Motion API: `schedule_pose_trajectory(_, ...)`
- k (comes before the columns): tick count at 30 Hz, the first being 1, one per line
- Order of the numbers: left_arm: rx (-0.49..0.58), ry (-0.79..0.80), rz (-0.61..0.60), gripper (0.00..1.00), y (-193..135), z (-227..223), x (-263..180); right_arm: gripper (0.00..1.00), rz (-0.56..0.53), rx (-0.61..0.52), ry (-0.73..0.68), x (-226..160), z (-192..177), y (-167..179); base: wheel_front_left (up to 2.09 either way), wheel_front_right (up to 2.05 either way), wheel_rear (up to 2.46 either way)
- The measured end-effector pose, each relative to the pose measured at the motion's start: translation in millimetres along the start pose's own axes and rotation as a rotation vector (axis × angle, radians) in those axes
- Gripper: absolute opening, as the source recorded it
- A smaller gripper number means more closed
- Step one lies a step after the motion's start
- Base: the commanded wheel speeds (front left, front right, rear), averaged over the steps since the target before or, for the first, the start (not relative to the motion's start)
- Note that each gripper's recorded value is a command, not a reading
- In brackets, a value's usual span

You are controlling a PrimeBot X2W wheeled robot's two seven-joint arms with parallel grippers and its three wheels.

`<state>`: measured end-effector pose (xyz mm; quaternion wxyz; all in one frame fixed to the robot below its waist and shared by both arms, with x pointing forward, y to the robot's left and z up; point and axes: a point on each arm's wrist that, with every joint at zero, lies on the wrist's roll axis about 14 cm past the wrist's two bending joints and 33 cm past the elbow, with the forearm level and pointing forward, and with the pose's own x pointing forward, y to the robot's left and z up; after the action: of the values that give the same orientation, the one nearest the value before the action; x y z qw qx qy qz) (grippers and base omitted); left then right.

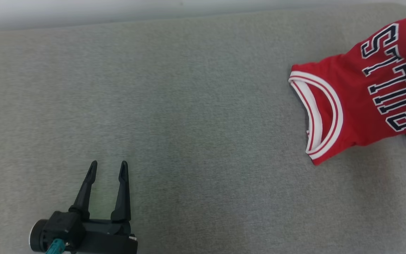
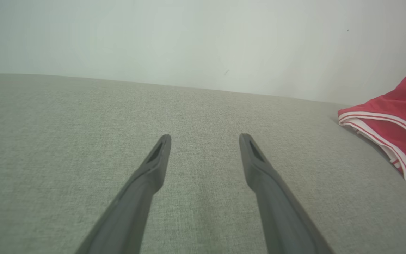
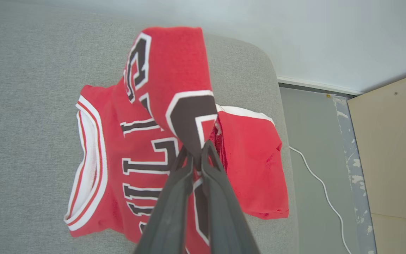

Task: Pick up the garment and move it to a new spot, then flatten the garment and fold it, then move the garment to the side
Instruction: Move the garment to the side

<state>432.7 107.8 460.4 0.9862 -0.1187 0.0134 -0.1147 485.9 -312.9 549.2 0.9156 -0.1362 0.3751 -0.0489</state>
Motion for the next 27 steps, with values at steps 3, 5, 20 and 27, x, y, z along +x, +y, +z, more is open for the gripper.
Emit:
schedule_pose_trajectory(3,-0.001,0.019,-0.029,1.0,-7.0,-10.0,10.3,0.0,-0.041,0.015,0.013,-0.6,-4.9,-17.9,0.0,0.0,0.0)
schedule_pose_trajectory(5,0.002,0.034,-0.046,1.0,-11.2,-17.5,15.7,0.0,-0.078,0.025,0.017,-2.6,-7.5,-33.4,0.0,0.0,0.0)
schedule_pose_trajectory(20,0.022,0.103,-0.117,1.0,-22.0,-56.9,41.7,0.0,-0.324,0.117,0.023,4.6,-34.2,-115.4,0.0,0.0,0.0)
schedule_pose_trajectory(27,0.051,0.092,-0.126,1.0,-13.8,-58.7,50.4,0.0,-0.442,0.117,0.005,24.0,-57.1,-145.9,0.0,0.0,0.0)
